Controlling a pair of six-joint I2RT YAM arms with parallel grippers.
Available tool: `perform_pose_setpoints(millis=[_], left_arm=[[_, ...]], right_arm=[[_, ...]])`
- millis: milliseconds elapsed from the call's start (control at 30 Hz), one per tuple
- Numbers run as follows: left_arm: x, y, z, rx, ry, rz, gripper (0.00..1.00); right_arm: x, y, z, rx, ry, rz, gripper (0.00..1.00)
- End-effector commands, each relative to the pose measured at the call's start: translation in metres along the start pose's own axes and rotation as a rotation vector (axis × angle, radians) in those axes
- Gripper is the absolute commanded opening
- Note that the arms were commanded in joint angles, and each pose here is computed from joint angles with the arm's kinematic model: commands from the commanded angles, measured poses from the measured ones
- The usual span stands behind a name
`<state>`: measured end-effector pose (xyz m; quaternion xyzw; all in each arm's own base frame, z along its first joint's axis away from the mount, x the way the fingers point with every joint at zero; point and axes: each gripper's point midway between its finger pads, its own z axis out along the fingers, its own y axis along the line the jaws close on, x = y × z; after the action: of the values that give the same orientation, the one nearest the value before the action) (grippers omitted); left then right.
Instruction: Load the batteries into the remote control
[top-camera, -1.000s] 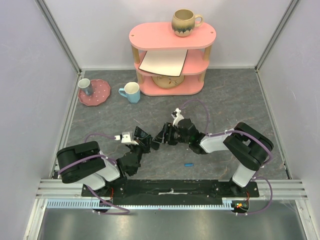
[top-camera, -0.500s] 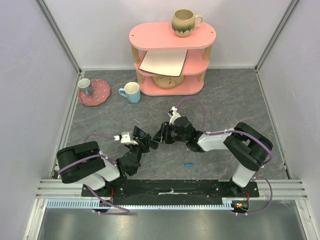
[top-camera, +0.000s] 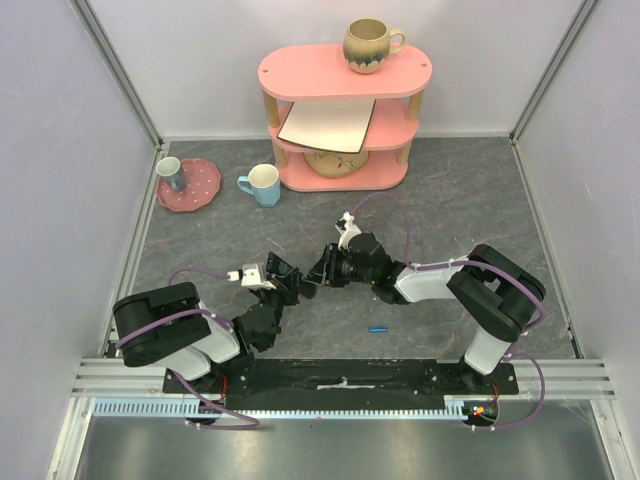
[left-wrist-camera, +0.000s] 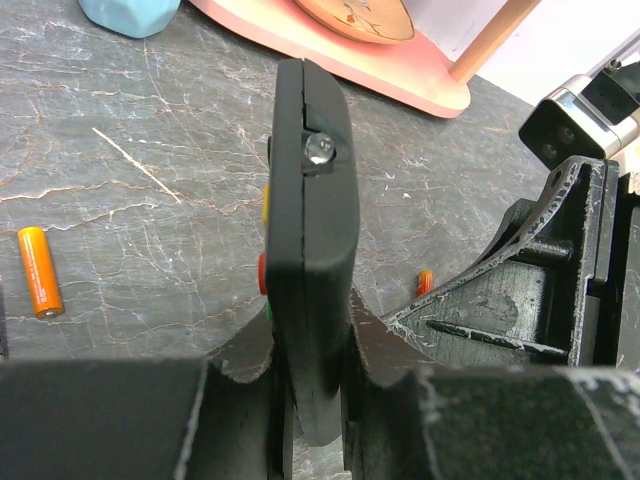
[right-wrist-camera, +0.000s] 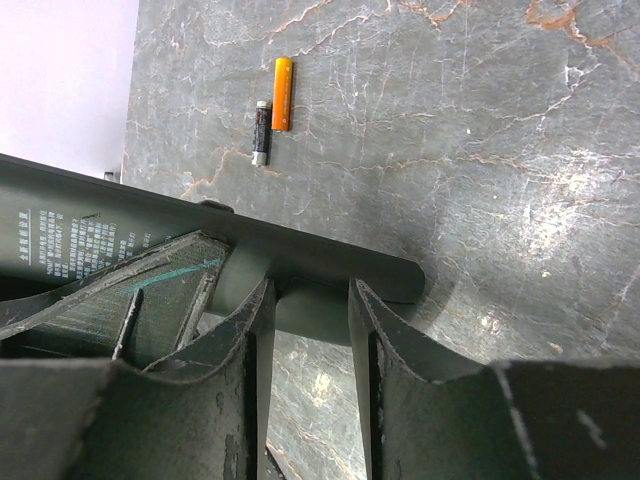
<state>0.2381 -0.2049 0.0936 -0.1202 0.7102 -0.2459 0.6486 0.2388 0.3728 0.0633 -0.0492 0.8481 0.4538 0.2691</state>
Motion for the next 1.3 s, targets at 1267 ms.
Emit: perform_pose_setpoints(millis=[1267], left_arm=[[-0.001, 0.008, -0.005, -0.003, 0.0, 0.069, 0.02]], right_arm=[[0.028, -0.041, -0.017, 0.194, 0.083, -0.03, 0.43]])
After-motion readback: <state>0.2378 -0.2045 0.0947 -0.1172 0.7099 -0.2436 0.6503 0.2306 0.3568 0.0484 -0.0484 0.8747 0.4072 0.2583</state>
